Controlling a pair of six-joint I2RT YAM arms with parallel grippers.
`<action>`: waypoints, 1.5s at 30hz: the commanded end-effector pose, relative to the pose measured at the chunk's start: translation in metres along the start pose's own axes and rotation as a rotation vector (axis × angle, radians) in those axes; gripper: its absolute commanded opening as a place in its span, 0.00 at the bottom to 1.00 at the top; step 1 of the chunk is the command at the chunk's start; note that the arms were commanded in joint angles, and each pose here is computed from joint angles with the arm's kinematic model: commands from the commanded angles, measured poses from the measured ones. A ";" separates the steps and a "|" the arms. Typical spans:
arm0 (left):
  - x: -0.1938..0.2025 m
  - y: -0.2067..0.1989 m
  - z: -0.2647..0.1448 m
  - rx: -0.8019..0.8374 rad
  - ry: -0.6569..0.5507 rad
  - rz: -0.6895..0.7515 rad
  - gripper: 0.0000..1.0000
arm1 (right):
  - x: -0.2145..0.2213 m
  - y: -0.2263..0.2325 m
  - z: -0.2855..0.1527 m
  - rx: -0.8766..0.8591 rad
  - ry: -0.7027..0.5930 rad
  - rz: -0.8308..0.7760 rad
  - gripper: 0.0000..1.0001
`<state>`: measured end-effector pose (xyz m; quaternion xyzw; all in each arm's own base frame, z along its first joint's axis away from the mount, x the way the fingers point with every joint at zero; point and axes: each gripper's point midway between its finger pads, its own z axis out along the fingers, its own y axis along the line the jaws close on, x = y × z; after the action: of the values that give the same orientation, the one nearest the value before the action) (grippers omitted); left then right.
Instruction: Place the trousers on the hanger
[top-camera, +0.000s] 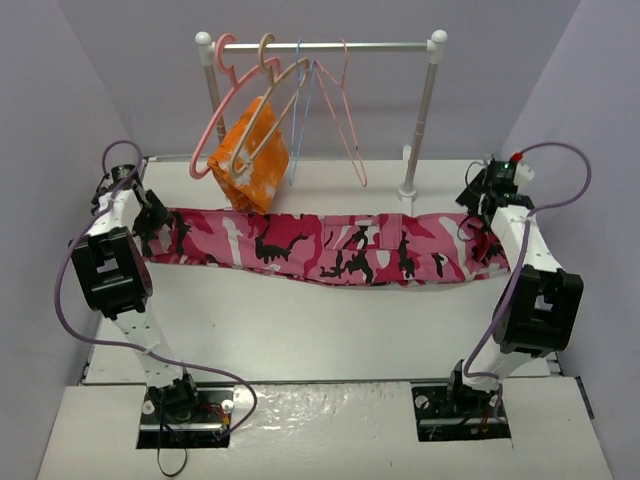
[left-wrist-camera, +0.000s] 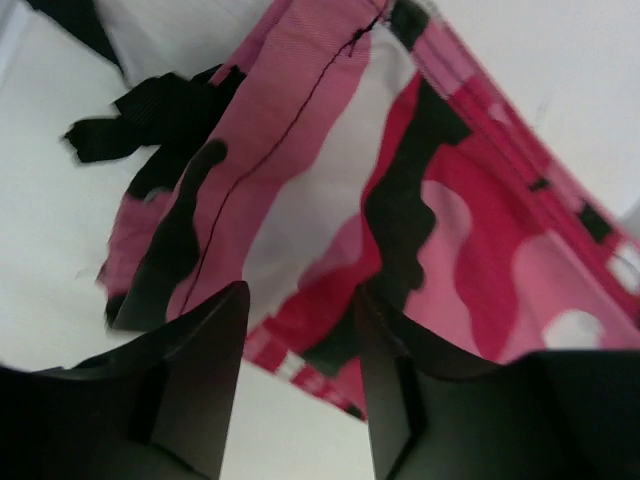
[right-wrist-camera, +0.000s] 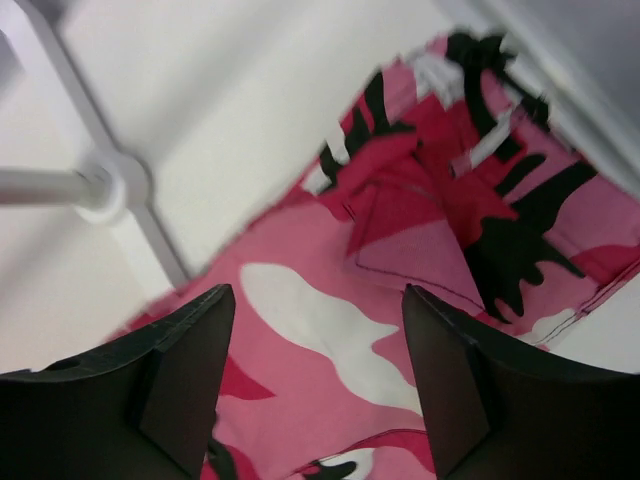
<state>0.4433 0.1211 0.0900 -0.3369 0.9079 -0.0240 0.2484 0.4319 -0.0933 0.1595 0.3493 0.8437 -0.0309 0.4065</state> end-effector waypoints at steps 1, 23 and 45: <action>0.005 -0.009 0.036 0.043 0.018 0.001 0.35 | 0.053 -0.007 0.038 -0.058 0.092 0.014 0.61; 0.112 0.137 0.010 -0.323 0.203 -0.240 0.00 | 0.110 -0.152 -0.002 0.401 0.167 0.170 0.25; 0.054 0.059 -0.073 -0.041 -0.176 -0.161 0.42 | 0.099 0.018 -0.041 -0.202 0.083 -0.072 0.53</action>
<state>0.3185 0.1237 0.1216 -0.4341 0.8507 0.0102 0.2963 0.3464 -0.0100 0.1213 0.2900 0.8805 0.0370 0.3731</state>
